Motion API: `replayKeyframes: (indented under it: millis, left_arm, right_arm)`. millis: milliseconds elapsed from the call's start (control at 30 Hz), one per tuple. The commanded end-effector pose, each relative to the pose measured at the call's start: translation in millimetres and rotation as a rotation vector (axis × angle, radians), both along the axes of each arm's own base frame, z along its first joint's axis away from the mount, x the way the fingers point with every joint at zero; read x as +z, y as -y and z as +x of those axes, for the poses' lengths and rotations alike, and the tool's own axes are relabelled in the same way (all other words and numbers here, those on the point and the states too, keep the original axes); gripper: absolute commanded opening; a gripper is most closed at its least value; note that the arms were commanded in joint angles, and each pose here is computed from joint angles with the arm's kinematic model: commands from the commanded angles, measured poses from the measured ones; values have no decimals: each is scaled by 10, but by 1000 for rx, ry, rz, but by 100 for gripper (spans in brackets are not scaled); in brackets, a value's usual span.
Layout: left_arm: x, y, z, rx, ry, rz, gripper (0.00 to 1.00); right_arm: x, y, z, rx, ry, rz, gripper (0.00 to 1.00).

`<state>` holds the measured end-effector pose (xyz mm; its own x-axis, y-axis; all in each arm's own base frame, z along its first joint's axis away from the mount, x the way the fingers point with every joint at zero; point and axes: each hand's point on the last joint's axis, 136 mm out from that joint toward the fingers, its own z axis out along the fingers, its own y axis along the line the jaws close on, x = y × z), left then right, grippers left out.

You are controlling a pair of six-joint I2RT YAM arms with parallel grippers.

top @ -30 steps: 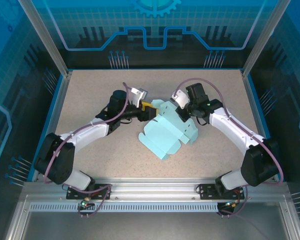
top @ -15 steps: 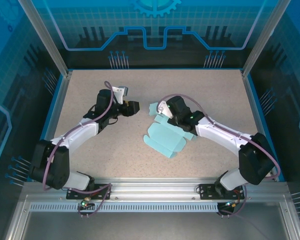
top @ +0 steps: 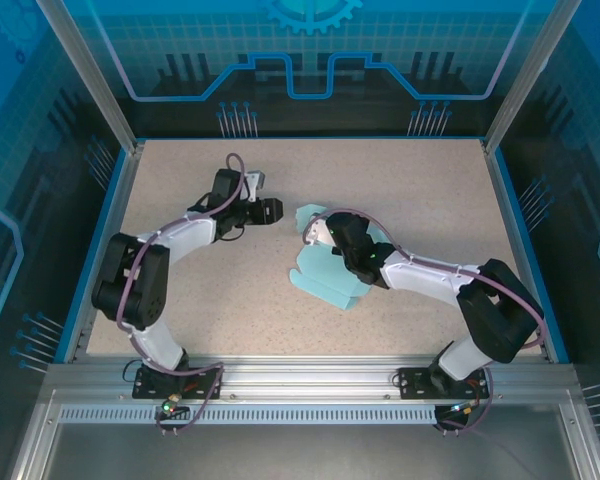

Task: Fold the paper box

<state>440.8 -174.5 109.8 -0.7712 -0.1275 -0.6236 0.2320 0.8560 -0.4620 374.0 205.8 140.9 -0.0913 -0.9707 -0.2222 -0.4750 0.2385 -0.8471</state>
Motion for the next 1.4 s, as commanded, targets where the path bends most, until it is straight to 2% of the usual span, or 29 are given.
replayKeyframes:
  millis: [0, 233, 467, 767, 1367]
  left_arm:
    - [-48, 47, 118, -55, -8, 20, 60]
    - [-354, 157, 267, -95, -88, 42, 54]
    - [-520, 488, 189, -215, -97, 4, 53]
    - [-487, 762, 54, -339, -54, -46, 54]
    - [-368, 996, -238, -507, 28, -84, 54]
  right_arm:
    - [-32, -20, 65, 36, 39, -30, 0]
    - [-80, 33, 129, 42, 33, -13, 0]
    - [-123, 73, 156, 52, 23, -5, 0]
    - [-141, 112, 168, 49, 3, 28, 0]
    - [-213, 207, 162, 70, -57, 48, 0]
